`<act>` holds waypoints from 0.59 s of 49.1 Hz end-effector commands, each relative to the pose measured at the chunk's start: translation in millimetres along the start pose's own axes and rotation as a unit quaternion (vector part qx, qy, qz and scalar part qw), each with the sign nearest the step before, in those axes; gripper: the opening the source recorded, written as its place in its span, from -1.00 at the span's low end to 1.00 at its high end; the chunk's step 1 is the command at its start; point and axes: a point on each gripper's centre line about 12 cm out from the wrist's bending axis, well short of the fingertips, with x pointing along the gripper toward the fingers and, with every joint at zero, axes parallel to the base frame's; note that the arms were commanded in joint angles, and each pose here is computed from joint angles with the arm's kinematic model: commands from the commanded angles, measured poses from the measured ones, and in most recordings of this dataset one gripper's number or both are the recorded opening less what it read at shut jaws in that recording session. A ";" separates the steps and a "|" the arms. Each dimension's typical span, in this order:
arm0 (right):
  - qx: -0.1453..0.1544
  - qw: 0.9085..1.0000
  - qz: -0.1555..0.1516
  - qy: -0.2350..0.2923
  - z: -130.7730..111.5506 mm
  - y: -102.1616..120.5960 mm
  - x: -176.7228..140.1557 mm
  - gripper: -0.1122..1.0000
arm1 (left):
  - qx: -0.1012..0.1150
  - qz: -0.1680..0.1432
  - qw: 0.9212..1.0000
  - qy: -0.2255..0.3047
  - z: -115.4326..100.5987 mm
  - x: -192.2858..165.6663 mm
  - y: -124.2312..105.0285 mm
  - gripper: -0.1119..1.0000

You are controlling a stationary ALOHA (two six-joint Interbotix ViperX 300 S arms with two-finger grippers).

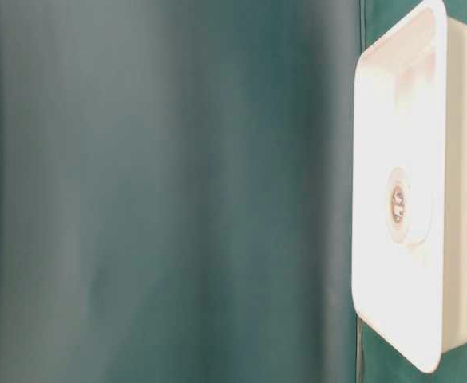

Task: Pick up the tape from a random location and place it into the white case.
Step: 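Move the right gripper toward the blue tape roll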

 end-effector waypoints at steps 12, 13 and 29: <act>0.001 1.000 0.004 0.001 20.5 2.7 30.8 0.84 | -0.001 -0.001 1.000 -0.009 6.1 0.7 -0.2 0.95; 0.001 1.000 0.004 0.002 20.6 2.8 33.8 0.84 | -0.001 -0.001 1.000 -0.009 6.1 0.7 -0.2 0.95; 0.000 1.000 0.010 0.010 38.7 7.7 84.3 0.84 | -0.004 -0.001 1.000 -0.011 6.5 0.7 -0.2 0.95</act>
